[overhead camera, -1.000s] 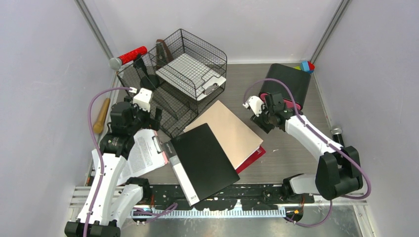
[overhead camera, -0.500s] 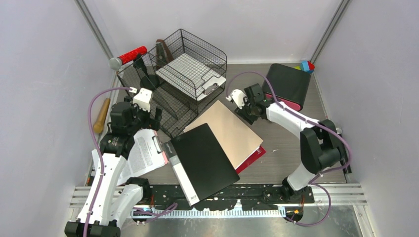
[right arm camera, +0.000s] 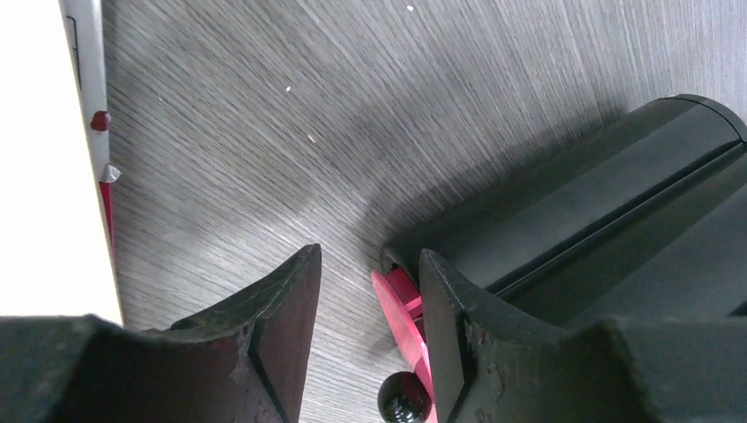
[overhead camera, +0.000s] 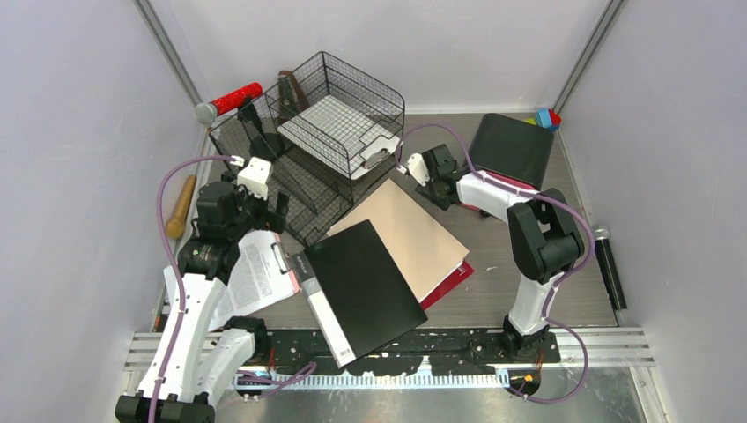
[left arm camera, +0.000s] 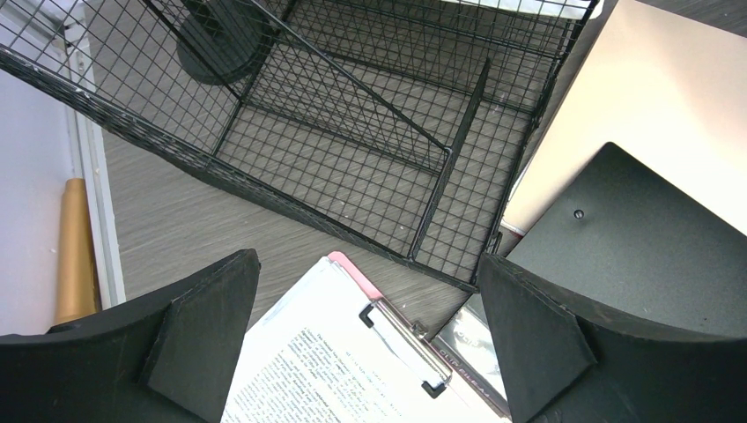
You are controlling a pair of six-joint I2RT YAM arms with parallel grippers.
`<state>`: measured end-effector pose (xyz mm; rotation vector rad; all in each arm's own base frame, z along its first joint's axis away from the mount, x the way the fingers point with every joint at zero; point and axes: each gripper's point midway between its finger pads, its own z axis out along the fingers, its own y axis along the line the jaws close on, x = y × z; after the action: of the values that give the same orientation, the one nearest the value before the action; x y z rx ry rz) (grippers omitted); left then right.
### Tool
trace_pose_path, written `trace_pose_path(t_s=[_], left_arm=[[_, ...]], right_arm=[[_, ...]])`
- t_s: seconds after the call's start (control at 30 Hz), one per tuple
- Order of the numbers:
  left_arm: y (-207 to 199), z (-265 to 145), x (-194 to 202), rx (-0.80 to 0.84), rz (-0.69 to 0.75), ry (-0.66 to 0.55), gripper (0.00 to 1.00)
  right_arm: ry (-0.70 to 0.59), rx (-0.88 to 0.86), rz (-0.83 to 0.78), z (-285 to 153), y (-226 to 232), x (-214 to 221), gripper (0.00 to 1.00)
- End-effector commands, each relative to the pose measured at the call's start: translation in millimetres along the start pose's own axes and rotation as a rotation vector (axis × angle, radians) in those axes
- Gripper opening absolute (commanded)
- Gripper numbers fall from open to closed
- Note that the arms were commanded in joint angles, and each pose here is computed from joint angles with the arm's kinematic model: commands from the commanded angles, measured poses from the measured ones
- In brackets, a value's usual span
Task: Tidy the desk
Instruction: Pick up the folder from the center of the board.
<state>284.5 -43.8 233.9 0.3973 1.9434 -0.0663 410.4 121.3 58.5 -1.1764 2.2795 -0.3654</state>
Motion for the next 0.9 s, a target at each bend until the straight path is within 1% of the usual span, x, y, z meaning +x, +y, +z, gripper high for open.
trace_pose_path(t_s=[0.0,0.27,0.5,0.6,0.7,0.87], left_arm=[[1,-2,-14,0.003,0.015,-0.058,0.99],[0,-3,-14,0.006,0.020,-0.059,0.99],[0,-1,-12,0.009,0.020,-0.056,0.99],[0,-1,-13,0.011,0.021,-0.057,0.99],[0,-1,-13,0.012,0.022,-0.057,0.99],[0,-2,-13,0.012,0.019,-0.057,0.99]], right_arm=[[0.040,0.101,-0.030,2,-20,4,0.51],[0.147,0.126,-0.073,1,-19,45,0.49],[0.197,0.127,-0.065,-12,-17,81,0.49],[0.184,0.109,-0.041,-21,-12,87,0.50],[0.160,0.068,-0.003,-30,-6,84,0.54],[0.043,0.022,0.114,-55,-8,53,0.60]])
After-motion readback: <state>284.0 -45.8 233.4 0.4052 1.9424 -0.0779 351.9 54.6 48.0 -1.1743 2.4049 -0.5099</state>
